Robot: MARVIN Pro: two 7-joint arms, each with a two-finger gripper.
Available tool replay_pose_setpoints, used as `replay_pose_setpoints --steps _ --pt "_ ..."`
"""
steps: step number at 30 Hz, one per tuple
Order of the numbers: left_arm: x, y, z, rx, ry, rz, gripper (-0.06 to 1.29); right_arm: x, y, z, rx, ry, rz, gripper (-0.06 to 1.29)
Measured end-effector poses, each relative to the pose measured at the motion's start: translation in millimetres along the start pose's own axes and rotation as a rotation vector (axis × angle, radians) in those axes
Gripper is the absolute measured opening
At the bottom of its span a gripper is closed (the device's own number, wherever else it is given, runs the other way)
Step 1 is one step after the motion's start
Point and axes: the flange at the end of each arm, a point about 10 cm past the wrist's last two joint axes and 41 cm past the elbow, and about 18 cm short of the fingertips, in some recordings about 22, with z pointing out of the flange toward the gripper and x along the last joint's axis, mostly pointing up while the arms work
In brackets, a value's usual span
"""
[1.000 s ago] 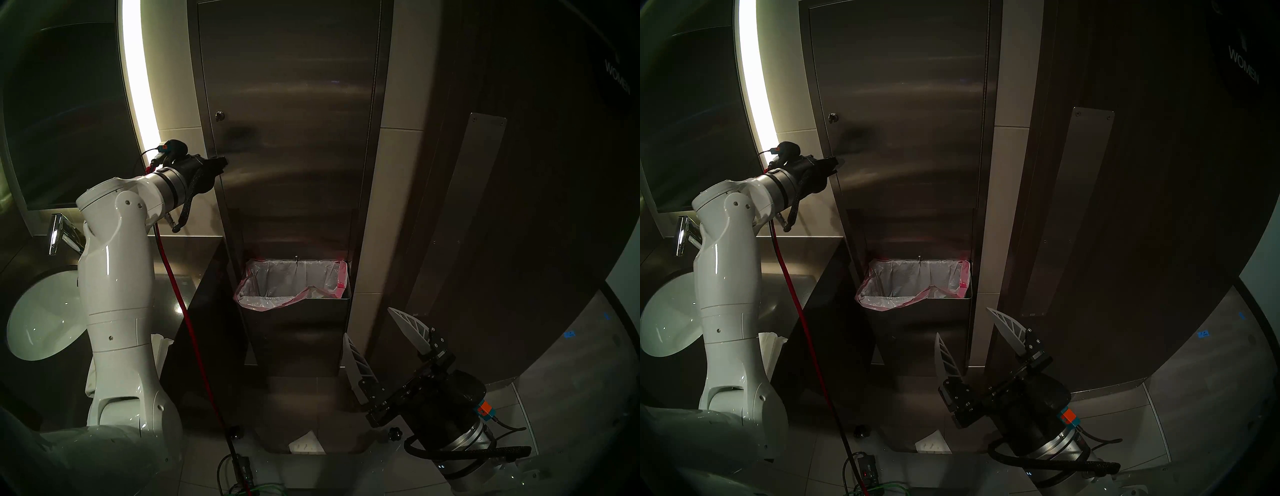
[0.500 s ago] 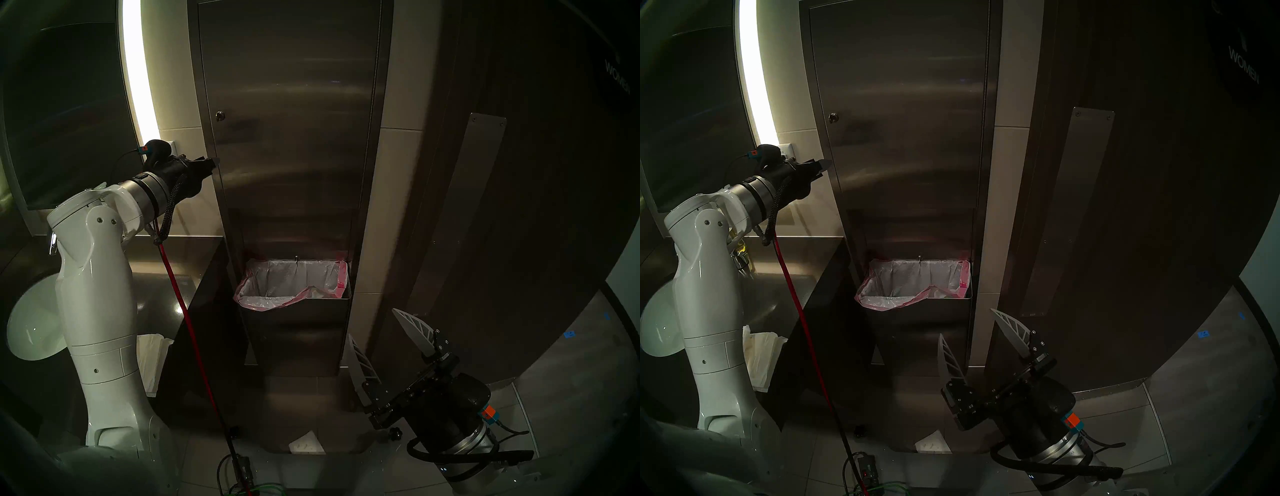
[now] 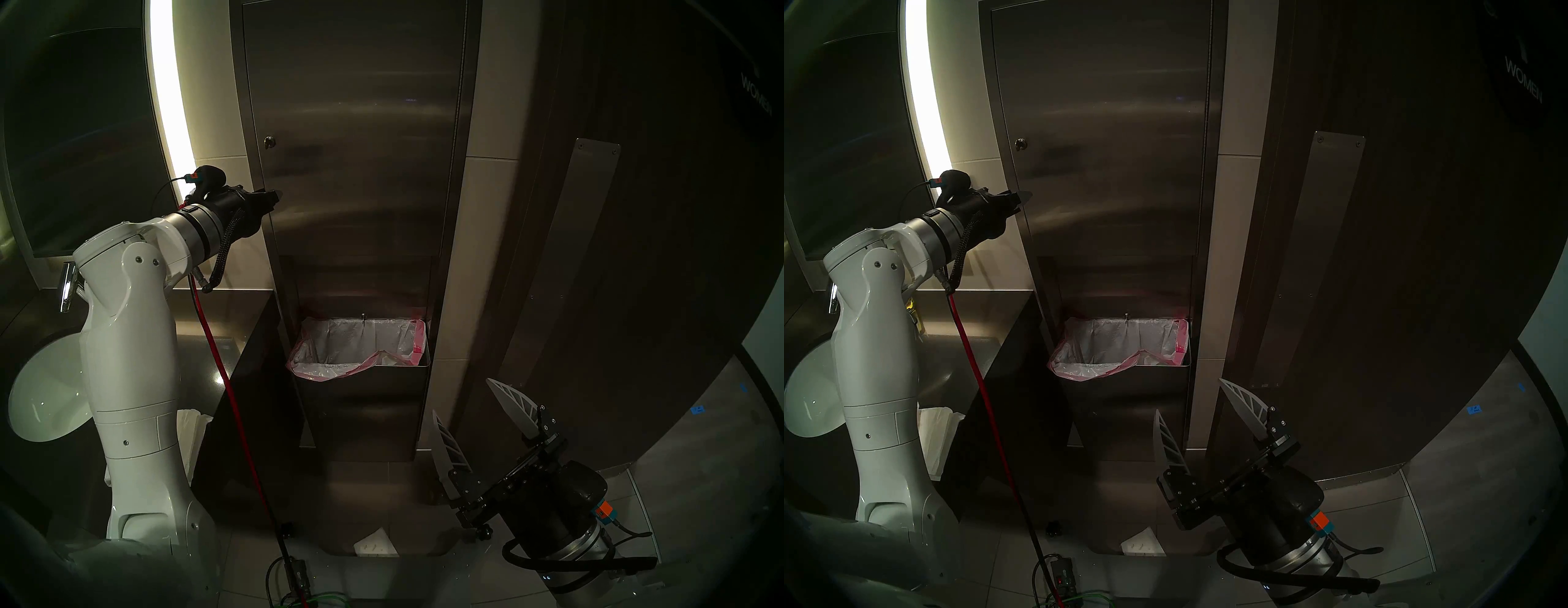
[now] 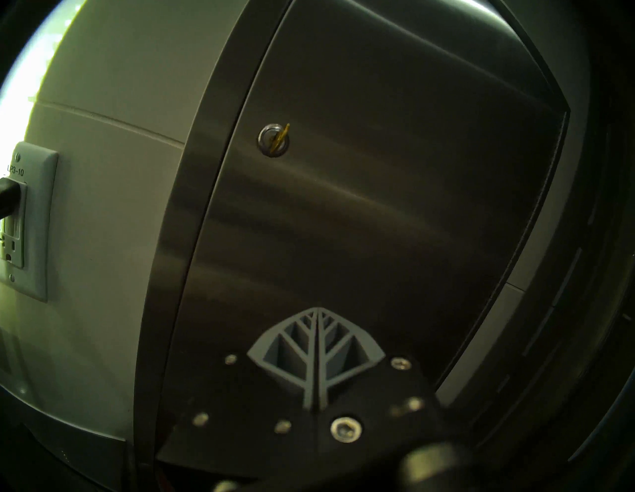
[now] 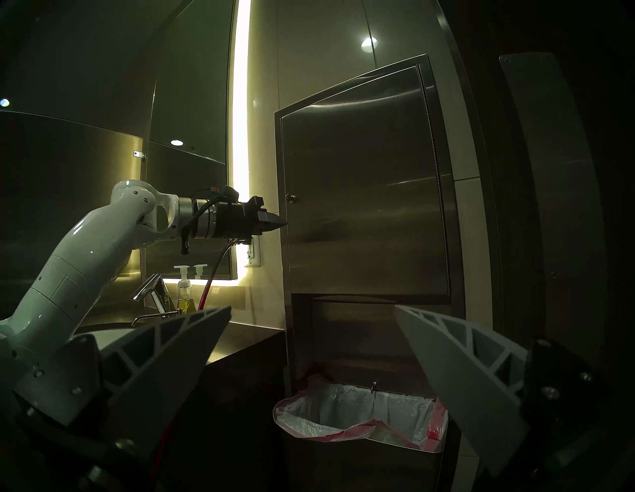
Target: Twist key and close towel dispenser
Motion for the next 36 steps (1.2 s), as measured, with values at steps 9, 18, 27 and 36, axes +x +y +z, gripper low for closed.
replay_pose_setpoints --steps 9,18,27,36 --pt "16.7 -14.8 17.8 0.071 0.029 -0.001 -0.02 0.8 0 -2.4 -0.008 0.005 -0.006 1.25" --pt "28.8 -17.7 25.3 0.097 0.055 0.003 -0.02 1.5 0 -4.0 -0.014 0.009 -0.009 1.25" --pt "37.4 -9.0 33.5 0.078 0.066 0.020 0.12 2.2 -1 -5.5 -0.020 0.014 -0.014 1.25" --pt "47.0 1.3 38.7 0.050 0.080 0.045 1.05 2.9 -1 -7.0 -0.025 0.019 -0.018 1.25"
